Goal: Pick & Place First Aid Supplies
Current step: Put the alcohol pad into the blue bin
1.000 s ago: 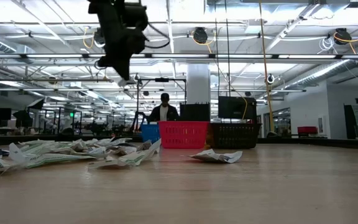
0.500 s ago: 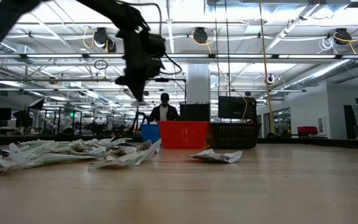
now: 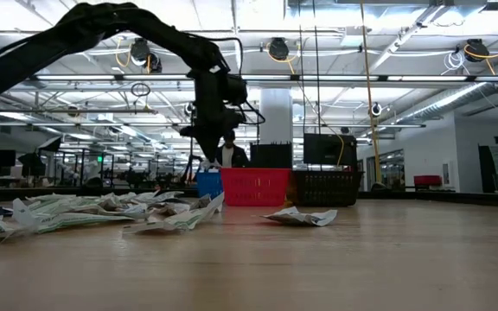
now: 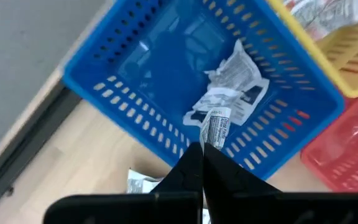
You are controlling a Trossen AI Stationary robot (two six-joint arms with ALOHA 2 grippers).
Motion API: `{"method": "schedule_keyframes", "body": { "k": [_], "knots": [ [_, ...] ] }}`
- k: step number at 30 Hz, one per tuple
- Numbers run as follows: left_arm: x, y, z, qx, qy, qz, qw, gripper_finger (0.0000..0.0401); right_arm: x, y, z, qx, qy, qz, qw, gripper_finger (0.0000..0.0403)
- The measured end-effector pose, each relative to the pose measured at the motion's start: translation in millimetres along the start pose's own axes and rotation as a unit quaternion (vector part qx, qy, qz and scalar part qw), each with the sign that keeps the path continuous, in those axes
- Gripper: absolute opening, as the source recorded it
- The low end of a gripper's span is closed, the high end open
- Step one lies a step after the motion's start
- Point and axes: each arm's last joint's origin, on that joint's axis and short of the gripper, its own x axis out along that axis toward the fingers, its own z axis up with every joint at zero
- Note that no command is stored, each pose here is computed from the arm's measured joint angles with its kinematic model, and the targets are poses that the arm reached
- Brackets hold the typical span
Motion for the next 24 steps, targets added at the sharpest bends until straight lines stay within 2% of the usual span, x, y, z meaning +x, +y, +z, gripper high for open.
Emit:
{"method": "schedule_keyframes", "body": {
  "k": [5, 13, 17, 24],
  "knots": [
    [13.1, -7.8, 5.4, 0.027, -0.006, 0.016, 0.999, 0.0000, 0.7, -1.6, 0.1, 0.002, 0.000, -0.003, 1.000, 0.0116],
    [12.5, -16.8, 13.9, 0.059, -0.055, 0.004, 0.997, 0.0012, 0.7, -1.7, -0.1, 0.002, 0.001, -0.003, 1.000, 0.0116],
    [12.6, -18.7, 13.8, 0.069, -0.055, -0.008, 0.996, 0.0053, 0.7, -1.7, -0.1, 0.002, 0.001, -0.003, 1.000, 0.0116],
    [12.6, -20.2, 13.9, 0.073, -0.055, -0.023, 0.996, 0.0156, 0.7, -1.7, -0.5, 0.002, 0.002, -0.003, 1.000, 0.0116]
  ]
}}
